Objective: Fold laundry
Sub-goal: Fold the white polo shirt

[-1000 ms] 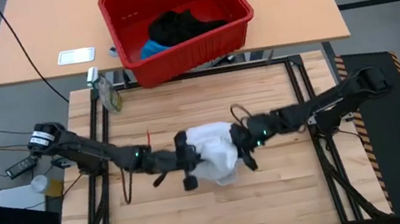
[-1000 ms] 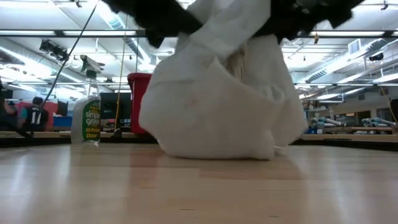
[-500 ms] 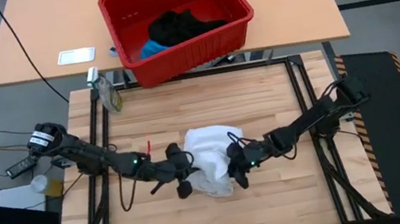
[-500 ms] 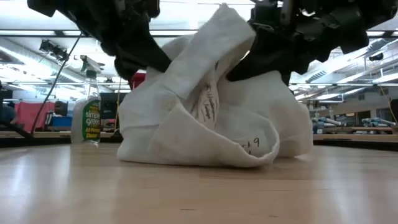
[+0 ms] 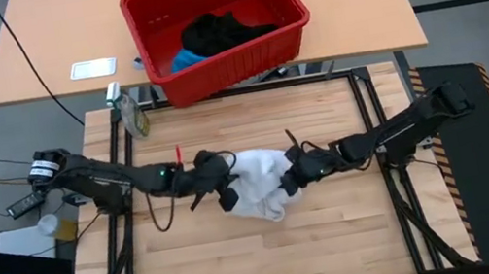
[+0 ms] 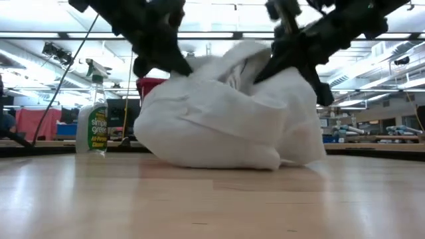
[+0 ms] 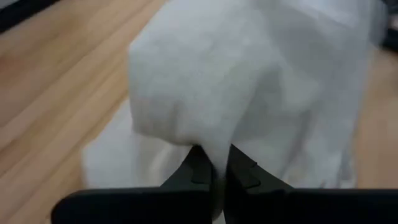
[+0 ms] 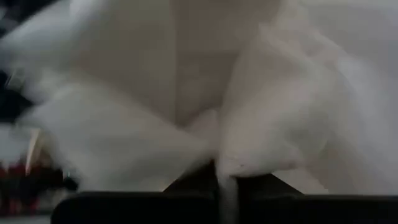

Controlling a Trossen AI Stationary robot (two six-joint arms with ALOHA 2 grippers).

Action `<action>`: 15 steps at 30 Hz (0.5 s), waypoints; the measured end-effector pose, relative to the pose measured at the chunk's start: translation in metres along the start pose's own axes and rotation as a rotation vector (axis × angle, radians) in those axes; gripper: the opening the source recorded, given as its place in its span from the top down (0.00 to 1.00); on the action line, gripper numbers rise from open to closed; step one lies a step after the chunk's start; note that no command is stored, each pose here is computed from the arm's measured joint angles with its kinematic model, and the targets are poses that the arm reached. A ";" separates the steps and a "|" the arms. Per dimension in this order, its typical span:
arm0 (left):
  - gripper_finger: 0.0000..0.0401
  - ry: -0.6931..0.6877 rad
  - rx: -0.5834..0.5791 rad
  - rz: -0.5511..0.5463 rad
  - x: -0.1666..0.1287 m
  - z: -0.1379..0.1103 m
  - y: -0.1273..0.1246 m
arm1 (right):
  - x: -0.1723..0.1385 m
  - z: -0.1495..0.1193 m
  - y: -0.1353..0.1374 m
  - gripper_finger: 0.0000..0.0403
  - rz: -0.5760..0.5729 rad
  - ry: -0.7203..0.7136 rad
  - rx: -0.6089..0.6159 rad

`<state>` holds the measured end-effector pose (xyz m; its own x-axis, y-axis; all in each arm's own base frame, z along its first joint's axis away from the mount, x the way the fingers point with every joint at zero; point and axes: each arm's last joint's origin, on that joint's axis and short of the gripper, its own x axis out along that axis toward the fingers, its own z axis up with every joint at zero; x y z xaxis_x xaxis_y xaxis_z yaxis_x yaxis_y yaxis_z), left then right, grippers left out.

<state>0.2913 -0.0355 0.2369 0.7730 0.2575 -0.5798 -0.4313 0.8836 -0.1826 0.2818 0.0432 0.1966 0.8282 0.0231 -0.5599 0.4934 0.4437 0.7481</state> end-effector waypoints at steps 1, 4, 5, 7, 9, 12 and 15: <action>0.98 0.012 -0.012 0.005 0.002 0.001 0.005 | 0.000 0.001 -0.004 0.96 -0.012 0.006 0.037; 0.98 0.036 -0.061 0.018 0.011 0.007 0.020 | 0.006 0.003 -0.014 0.96 -0.008 0.028 0.140; 0.98 0.050 -0.082 0.028 0.015 0.007 0.025 | 0.007 0.002 -0.019 0.96 -0.015 0.032 0.172; 0.98 0.062 -0.124 0.044 0.022 0.010 0.034 | 0.012 -0.001 -0.030 0.96 -0.026 0.027 0.235; 0.98 0.099 -0.133 0.068 0.029 0.007 0.043 | 0.016 -0.001 -0.038 0.96 0.009 0.009 0.285; 0.98 0.111 -0.147 0.075 0.037 0.009 0.053 | 0.017 -0.002 -0.052 0.96 0.032 -0.019 0.358; 0.98 0.112 -0.167 0.052 0.047 0.012 0.061 | 0.015 -0.004 -0.070 0.96 0.040 -0.041 0.423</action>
<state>0.3074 0.0351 0.2081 0.6953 0.2479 -0.6746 -0.5475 0.7908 -0.2737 0.2585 0.0167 0.1348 0.8548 -0.0070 -0.5189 0.5188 0.0367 0.8541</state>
